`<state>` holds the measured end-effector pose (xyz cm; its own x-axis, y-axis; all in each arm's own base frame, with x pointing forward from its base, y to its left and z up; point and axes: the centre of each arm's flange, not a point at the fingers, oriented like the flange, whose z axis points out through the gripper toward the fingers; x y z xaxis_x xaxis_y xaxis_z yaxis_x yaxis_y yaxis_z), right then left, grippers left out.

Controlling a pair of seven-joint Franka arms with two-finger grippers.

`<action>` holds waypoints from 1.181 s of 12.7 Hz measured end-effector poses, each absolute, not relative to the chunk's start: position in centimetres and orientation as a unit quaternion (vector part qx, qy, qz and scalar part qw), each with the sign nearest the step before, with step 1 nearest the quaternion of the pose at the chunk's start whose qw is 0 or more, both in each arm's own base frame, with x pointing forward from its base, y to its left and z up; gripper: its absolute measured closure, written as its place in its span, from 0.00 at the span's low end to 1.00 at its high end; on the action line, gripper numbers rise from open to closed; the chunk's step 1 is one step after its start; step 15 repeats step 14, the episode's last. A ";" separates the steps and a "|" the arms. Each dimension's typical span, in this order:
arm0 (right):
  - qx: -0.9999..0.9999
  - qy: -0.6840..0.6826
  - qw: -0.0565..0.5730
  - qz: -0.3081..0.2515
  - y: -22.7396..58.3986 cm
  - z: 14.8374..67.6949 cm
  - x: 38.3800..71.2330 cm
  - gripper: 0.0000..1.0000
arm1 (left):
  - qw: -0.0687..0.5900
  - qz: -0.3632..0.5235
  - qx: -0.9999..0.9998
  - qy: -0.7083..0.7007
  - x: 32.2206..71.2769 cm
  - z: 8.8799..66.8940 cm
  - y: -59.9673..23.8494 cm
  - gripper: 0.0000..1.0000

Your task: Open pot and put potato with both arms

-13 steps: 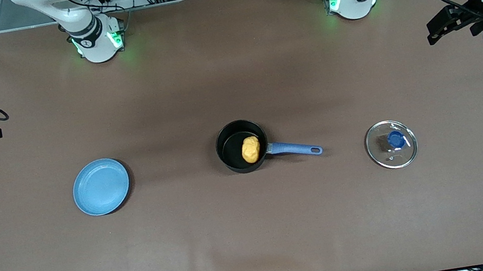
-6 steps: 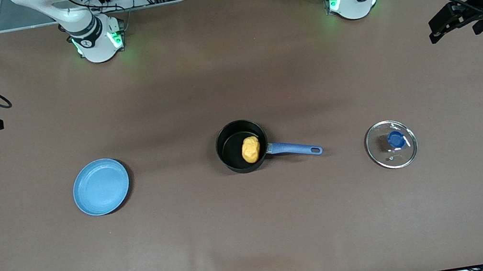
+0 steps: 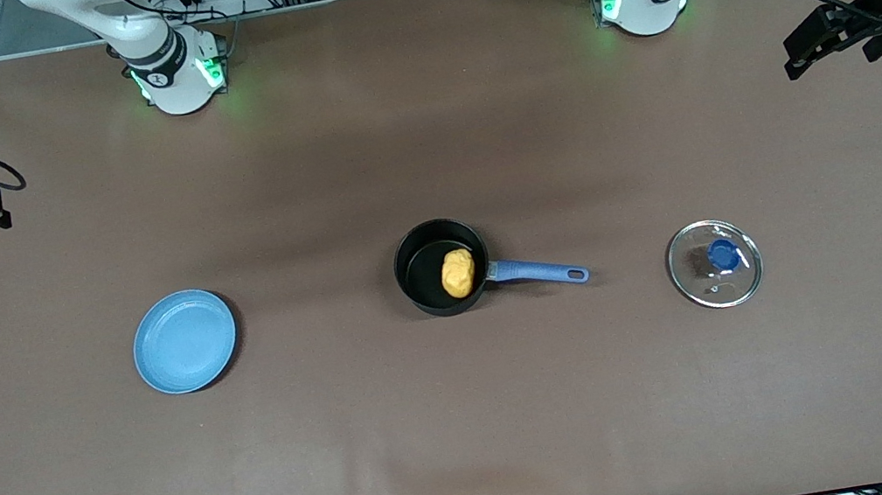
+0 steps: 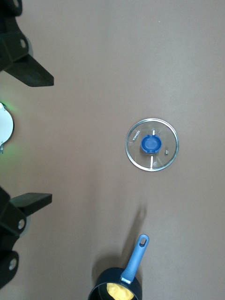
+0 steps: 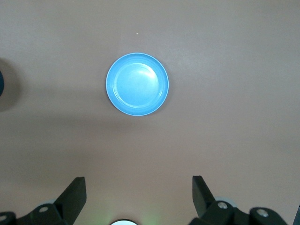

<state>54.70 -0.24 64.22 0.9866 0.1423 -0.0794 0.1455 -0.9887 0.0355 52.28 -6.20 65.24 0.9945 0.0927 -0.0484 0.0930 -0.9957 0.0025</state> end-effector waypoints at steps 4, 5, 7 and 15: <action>0.996 0.074 0.021 -0.033 0.0 64.9 54.1 0.00 | 0.001 -0.025 0.996 0.086 52.3 65.2 -6.6 0.00; 0.996 0.074 0.021 -0.035 0.0 64.7 54.1 0.00 | 0.001 -0.025 0.996 0.088 52.3 65.1 -6.8 0.00; 0.996 0.075 0.021 -0.040 0.1 64.1 54.0 0.00 | 0.001 -0.027 0.996 0.088 52.4 65.0 -6.9 0.00; 0.996 0.077 0.023 -0.030 0.2 63.6 53.0 0.00 | 0.003 -0.039 0.999 0.013 53.3 63.6 -6.1 0.00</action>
